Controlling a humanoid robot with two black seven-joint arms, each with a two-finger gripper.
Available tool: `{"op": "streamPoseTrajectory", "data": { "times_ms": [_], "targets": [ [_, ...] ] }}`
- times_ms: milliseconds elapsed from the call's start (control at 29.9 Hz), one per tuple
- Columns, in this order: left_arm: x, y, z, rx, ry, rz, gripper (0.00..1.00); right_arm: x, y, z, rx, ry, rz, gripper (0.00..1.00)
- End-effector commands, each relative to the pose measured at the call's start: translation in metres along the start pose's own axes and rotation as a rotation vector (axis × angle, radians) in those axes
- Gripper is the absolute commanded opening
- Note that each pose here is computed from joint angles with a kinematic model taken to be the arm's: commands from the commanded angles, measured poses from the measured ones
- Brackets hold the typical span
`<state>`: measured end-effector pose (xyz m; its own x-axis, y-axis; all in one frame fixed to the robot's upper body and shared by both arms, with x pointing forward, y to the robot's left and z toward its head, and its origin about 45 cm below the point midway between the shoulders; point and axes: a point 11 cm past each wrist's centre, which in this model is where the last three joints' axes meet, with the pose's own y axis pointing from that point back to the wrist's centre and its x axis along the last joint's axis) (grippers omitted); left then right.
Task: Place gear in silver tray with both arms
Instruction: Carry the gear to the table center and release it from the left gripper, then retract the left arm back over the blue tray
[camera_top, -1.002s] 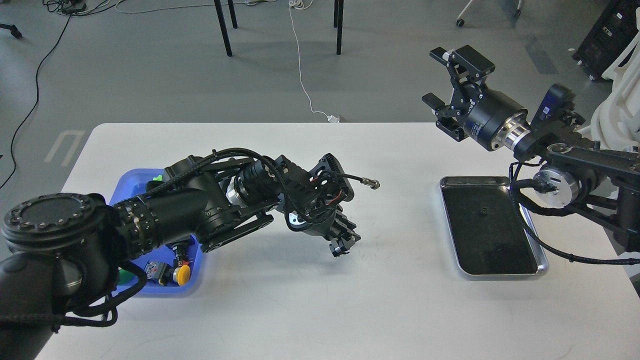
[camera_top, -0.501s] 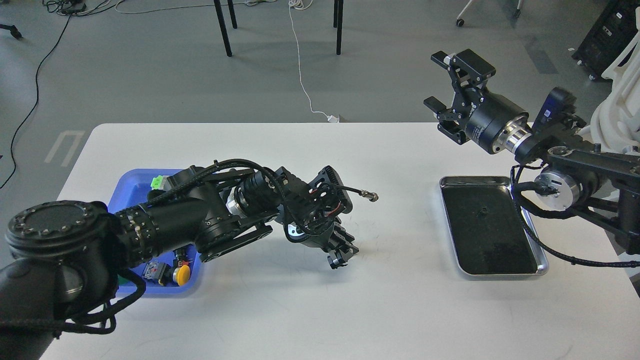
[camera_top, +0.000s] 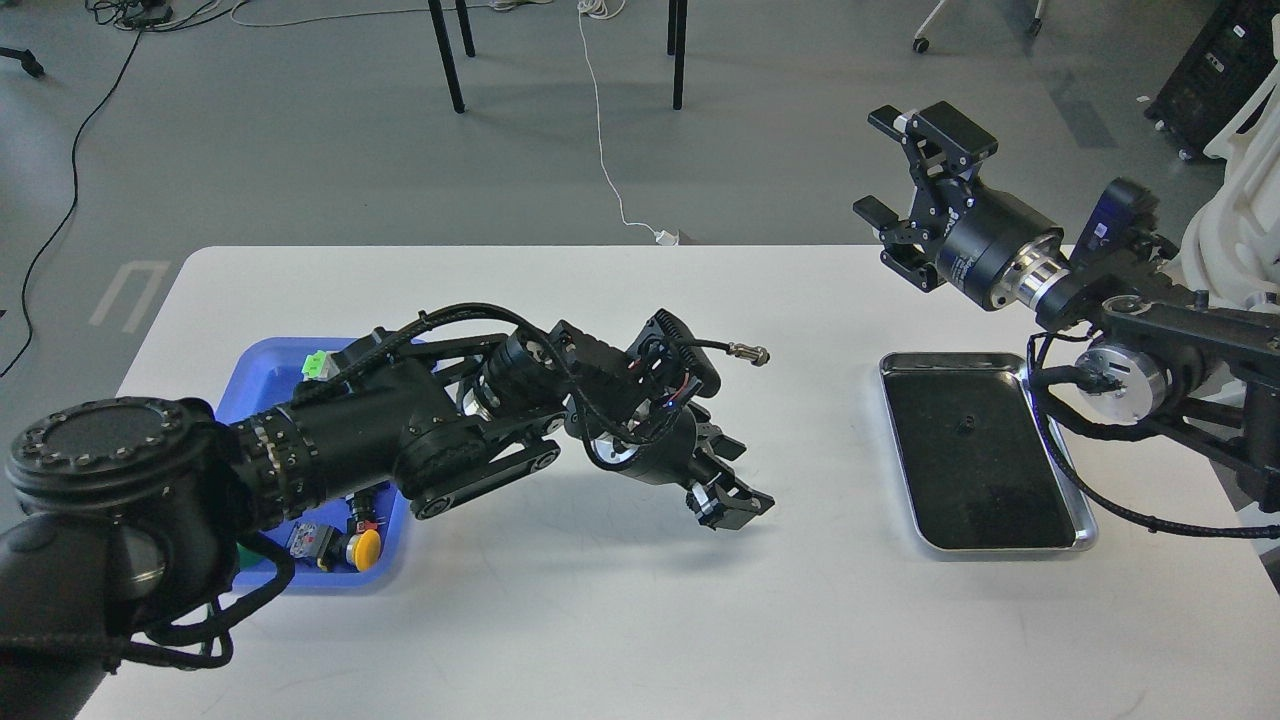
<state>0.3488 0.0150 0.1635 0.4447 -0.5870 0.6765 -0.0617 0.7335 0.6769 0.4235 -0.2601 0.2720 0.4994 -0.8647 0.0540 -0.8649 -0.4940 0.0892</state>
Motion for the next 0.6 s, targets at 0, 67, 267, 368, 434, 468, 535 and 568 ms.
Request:
{"op": "streamPoseTrajectory", "data": {
  "times_ms": [0, 67, 267, 368, 434, 468, 535, 568],
  "targets": [
    [0.025, 0.033, -0.019, -0.026, 0.192, 0.208, 0.96, 0.008, 0.007, 0.002, -0.005, -0.002, 0.017, 0.97],
    [0.025, 0.056, -0.037, -0.044, 0.357, 0.353, 0.97, 0.014, 0.015, 0.009, -0.021, -0.010, 0.033, 0.97],
    [-0.031, 0.122, -0.080, -0.151, 0.977, 0.760, 0.97, 0.020, 0.038, 0.040, -0.090, -0.033, 0.055, 0.98],
    [-0.066, 0.146, -0.088, -0.222, 1.231, 0.962, 0.98, 0.015, 0.050, 0.060, -0.135, 0.024, 0.019, 0.98],
    [-0.082, 0.162, -0.093, -0.255, 1.326, 1.114, 0.98, 0.008, 0.056, 0.071, -0.158, 0.094, -0.031, 0.98],
    [-0.093, 0.169, -0.095, -0.260, 1.367, 1.181, 0.98, 0.004, 0.057, 0.074, -0.164, 0.128, -0.058, 0.98],
    [-0.113, 0.180, -0.099, -0.260, 1.428, 1.297, 0.98, -0.008, 0.056, 0.078, -0.169, 0.214, -0.135, 0.98],
    [-0.121, 0.184, -0.100, -0.254, 1.446, 1.329, 0.98, -0.013, 0.056, 0.079, -0.168, 0.254, -0.168, 0.98]
  ]
}}
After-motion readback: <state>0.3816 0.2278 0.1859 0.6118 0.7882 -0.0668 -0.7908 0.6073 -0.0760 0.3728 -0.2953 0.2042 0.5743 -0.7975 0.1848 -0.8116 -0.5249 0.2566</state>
